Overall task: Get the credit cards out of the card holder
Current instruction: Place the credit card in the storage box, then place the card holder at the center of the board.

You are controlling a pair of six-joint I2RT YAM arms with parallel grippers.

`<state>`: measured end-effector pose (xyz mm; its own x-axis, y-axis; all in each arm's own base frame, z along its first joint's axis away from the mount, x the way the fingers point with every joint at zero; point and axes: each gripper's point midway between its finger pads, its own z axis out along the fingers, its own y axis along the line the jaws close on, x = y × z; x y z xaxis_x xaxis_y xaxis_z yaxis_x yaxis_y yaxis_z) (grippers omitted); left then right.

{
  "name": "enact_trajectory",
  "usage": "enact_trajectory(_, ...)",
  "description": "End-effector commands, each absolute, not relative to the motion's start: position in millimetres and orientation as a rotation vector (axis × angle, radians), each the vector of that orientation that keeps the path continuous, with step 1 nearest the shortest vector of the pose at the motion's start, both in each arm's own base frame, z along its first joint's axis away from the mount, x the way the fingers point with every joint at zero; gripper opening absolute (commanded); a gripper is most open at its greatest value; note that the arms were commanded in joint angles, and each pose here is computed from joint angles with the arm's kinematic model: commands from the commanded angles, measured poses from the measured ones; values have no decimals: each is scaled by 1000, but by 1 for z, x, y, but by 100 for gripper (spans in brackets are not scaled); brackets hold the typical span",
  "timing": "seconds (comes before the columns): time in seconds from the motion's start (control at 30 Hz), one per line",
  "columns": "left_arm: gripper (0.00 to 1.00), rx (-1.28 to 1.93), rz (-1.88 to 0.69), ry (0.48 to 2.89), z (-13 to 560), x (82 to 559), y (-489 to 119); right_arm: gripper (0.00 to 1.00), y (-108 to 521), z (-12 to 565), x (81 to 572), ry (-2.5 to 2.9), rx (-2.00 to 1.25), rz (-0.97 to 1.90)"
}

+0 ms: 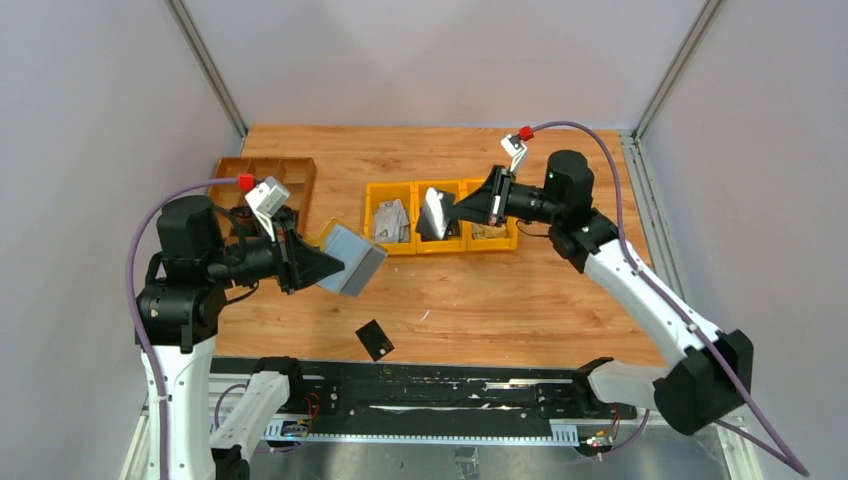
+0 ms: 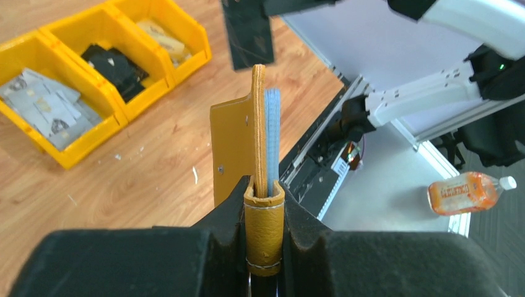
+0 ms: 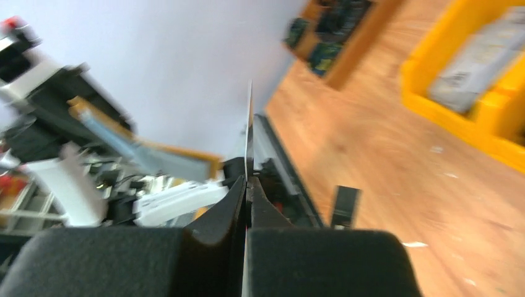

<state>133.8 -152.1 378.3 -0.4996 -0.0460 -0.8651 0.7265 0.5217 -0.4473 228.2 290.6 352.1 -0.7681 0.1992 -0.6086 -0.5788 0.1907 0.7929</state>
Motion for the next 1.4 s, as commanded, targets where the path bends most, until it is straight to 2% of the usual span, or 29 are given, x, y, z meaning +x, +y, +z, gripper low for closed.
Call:
enact_trajectory(0.0, 10, 633, -1099, 1897, 352, 125, -153, 0, 269, 275, 271, 2094, -355, 1385)
enact_trajectory(0.13, 11, 677, -1106, 1961, 326, 129, -157, 0, 271, 221, 319, 2219, -350, 1210)
enact_trajectory(0.37, 10, 859, -1176, 2091, 284, 136, -178, 0, 280, 163, 387, 2378, -384, 1031)
enact_trajectory(0.63, 13, 1226, -1311, 2204, 229, 129, -226, 0, 285, 117, 425, 2467, -381, 952)
enact_trajectory(0.73, 15, 1378, -1268, 2218, 201, 129, -246, 0, 283, 110, 434, 2472, -391, 906)
enact_trajectory(0.8, 17, 1518, -1182, 2204, 179, 130, -255, 5, 280, 115, 437, 2460, -398, 878)
enact_trajectory(0.9, 16, 1660, -983, 2172, 141, 149, -267, 29, 278, 133, 438, 2406, -430, 855)
enact_trajectory(1.0, 14, 1703, -799, 2174, 110, 177, -269, 41, 273, 157, 437, 2345, -454, 822)
enact_trajectory(1.07, 14, 1733, -695, 2171, 92, 191, -269, 53, 269, 172, 433, 2316, -456, 812)
enact_trajectory(1.1, 13, 1755, -635, 2150, 82, 200, -270, 64, 267, 176, 429, 2306, -458, 812)
enact_trajectory(1.2, 13, 1746, -455, 2071, 66, 227, -272, 73, 260, 195, 417, 2261, -454, 801)
enact_trajectory(1.27, 20, 1682, -350, 1995, 69, 249, -274, 77, 254, 201, 406, 2239, -441, 800)
enact_trajectory(1.37, 43, 1612, -250, 1849, 81, 269, -275, 78, 243, 205, 388, 2226, -411, 794)
